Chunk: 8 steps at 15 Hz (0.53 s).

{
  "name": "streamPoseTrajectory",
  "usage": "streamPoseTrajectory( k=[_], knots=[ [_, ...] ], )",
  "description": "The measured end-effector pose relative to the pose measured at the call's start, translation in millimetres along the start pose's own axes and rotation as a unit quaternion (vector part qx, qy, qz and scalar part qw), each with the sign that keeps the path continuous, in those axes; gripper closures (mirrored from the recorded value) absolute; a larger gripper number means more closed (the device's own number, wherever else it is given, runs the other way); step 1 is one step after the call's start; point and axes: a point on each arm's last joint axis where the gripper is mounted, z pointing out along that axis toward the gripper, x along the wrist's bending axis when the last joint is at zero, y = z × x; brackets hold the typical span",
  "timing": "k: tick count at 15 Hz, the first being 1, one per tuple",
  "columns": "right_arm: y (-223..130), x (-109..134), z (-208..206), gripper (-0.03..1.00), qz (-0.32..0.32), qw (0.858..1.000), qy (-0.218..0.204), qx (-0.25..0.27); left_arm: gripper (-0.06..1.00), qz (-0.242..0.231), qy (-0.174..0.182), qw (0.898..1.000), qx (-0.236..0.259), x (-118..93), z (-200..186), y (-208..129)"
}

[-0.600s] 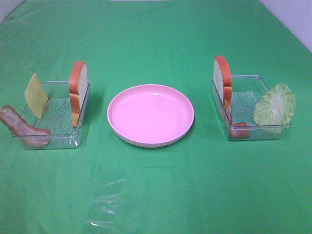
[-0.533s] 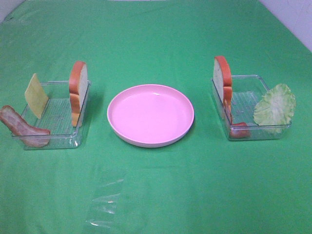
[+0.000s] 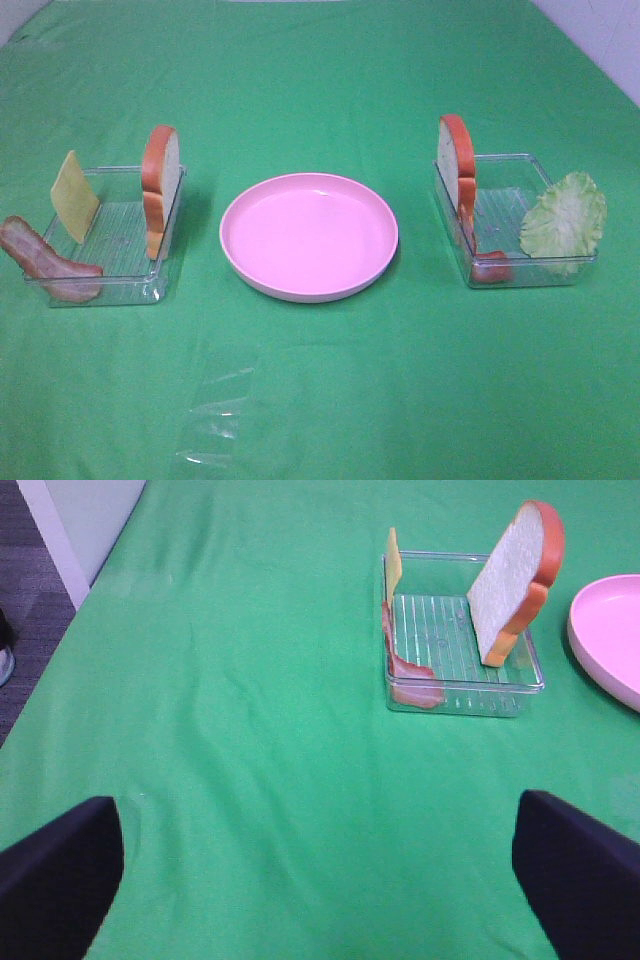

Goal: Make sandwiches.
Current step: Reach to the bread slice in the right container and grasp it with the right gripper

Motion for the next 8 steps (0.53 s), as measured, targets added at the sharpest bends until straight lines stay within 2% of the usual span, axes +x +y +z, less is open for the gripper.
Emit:
streamPoseTrajectory(
  k=[8],
  knots=[
    [5.6,-0.3,-1.4,0.01,0.000,1.000,-0.001,-0.009,-0.03,0.000,0.000,1.000,0.000,0.0,0.0,0.0]
  ],
)
